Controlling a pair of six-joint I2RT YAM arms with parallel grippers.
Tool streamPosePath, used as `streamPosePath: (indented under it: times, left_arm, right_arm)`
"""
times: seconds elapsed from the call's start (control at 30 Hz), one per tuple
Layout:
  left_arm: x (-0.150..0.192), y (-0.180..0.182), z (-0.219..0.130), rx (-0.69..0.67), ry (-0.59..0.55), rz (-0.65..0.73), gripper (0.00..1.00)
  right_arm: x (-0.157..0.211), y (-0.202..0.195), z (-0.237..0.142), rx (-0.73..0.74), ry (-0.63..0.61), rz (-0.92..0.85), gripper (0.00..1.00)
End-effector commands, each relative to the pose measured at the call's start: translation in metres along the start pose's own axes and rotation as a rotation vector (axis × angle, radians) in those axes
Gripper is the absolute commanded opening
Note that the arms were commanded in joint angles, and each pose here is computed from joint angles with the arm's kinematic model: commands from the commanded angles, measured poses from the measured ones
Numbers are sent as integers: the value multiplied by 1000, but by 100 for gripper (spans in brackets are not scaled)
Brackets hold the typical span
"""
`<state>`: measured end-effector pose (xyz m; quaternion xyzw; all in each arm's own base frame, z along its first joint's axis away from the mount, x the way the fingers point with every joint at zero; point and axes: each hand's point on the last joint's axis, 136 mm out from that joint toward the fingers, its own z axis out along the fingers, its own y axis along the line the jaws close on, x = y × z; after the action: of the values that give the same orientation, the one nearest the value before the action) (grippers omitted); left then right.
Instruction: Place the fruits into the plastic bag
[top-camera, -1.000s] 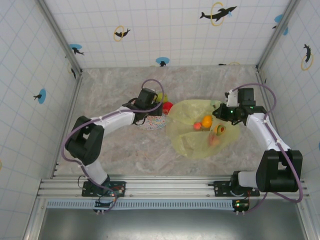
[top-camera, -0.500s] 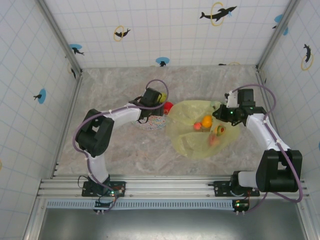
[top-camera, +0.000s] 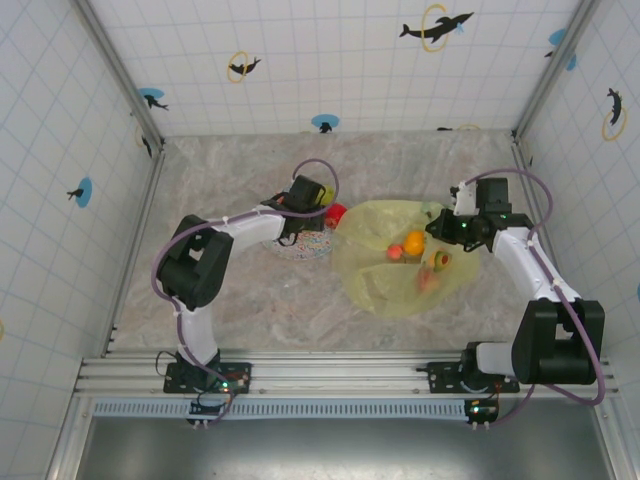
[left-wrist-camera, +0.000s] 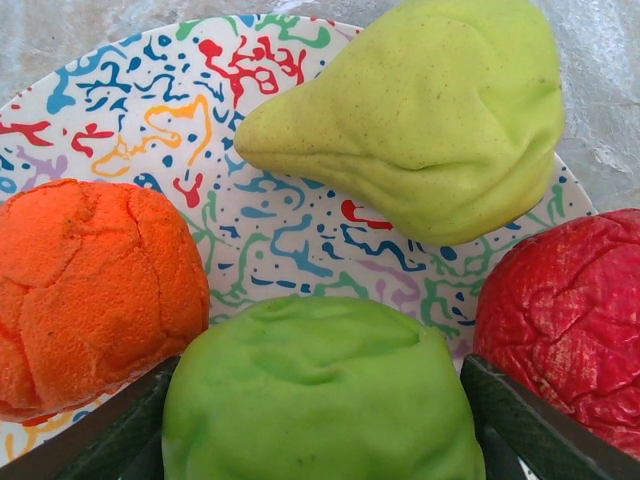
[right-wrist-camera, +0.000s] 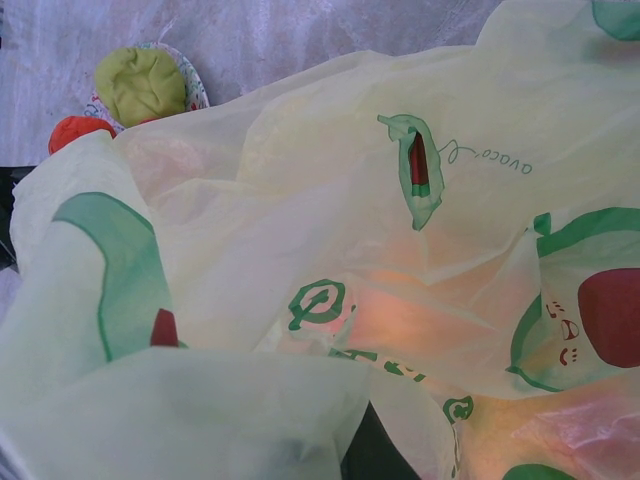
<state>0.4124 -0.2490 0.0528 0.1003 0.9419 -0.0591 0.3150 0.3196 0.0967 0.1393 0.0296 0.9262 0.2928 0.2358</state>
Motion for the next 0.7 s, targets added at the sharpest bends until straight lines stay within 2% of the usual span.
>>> streamPosePath:
  times: [0.0, 0.2, 0.4, 0.53, 0.67]
  left_arm:
    - [3, 2, -2, -4, 17, 16, 65]
    - [8, -5, -33, 85, -3, -28, 57]
    - [17, -17, -74, 182, -53, -66, 56]
    - [20, -45, -99, 302, -84, -52, 56]
    - [23, -90, -117, 480, -87, -21, 55]
  right_arm:
    - [2, 1, -4, -12, -11, -11, 0]
    - [2, 2, -3, -16, -12, -10, 0]
    - [1, 2, -3, -16, -11, -9, 0]
    - [0, 2, -2, -18, -12, -9, 0]
    - [-2, 3, -2, -21, -13, -8, 0]
